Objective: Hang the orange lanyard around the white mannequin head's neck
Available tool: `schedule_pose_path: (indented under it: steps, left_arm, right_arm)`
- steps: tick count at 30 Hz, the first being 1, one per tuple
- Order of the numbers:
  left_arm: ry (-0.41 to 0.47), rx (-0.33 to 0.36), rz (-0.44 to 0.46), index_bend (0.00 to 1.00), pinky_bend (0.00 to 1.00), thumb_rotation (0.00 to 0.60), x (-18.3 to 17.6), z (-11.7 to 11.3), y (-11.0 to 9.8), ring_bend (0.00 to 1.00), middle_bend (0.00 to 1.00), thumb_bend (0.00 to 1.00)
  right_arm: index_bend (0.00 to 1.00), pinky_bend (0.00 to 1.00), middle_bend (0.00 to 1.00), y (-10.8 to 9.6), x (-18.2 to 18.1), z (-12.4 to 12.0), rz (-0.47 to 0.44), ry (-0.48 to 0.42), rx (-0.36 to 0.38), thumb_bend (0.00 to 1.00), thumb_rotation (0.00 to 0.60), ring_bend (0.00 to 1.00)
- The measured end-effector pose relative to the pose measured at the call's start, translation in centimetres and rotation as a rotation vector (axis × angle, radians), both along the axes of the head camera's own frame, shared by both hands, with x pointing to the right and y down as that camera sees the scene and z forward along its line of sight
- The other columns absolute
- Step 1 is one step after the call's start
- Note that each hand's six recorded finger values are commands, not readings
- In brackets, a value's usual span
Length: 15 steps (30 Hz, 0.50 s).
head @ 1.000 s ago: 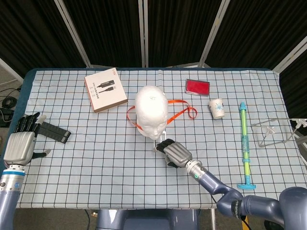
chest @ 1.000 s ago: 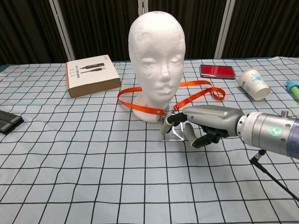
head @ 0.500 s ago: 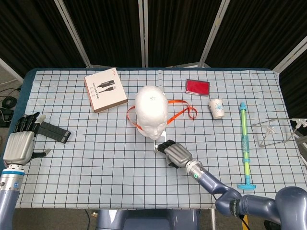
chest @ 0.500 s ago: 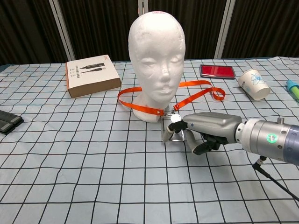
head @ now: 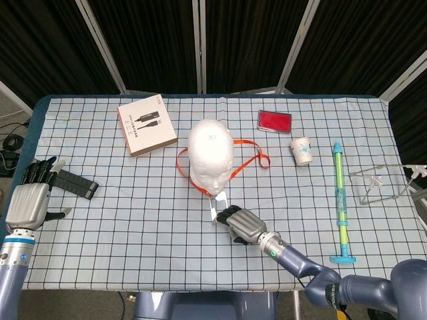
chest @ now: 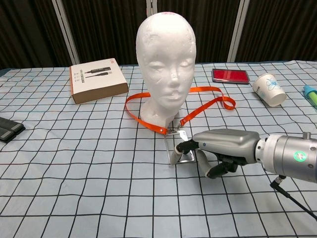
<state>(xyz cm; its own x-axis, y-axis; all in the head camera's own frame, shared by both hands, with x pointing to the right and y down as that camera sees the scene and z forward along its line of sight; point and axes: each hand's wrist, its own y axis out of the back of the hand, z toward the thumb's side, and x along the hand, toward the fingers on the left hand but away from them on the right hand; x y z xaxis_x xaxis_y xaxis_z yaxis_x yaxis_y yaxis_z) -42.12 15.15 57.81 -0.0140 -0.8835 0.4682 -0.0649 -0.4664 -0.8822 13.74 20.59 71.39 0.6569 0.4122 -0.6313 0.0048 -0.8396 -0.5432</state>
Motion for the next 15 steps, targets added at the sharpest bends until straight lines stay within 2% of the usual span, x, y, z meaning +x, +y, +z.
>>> schedule_pose_path:
  steps: [7, 15]
  left_arm:
    - [-0.002, -0.001, 0.002, 0.0, 0.0, 0.6, 0.1, 0.1, 0.0, 0.0, 0.0, 0.08]
    - [-0.002, -0.001, 0.005, 0.0, 0.0, 0.6, 0.2, 0.1, 0.1, 0.0, 0.0, 0.08]
  right_arm:
    - [0.29, 0.16, 0.23, 1.0, 0.0, -1.1, -0.023, -0.016, -0.034, 1.0, 0.6, 0.18]
    - [0.29, 0.16, 0.23, 3.1, 0.4, -2.4, -0.086, -0.022, -0.077, 1.0, 0.6, 0.18]
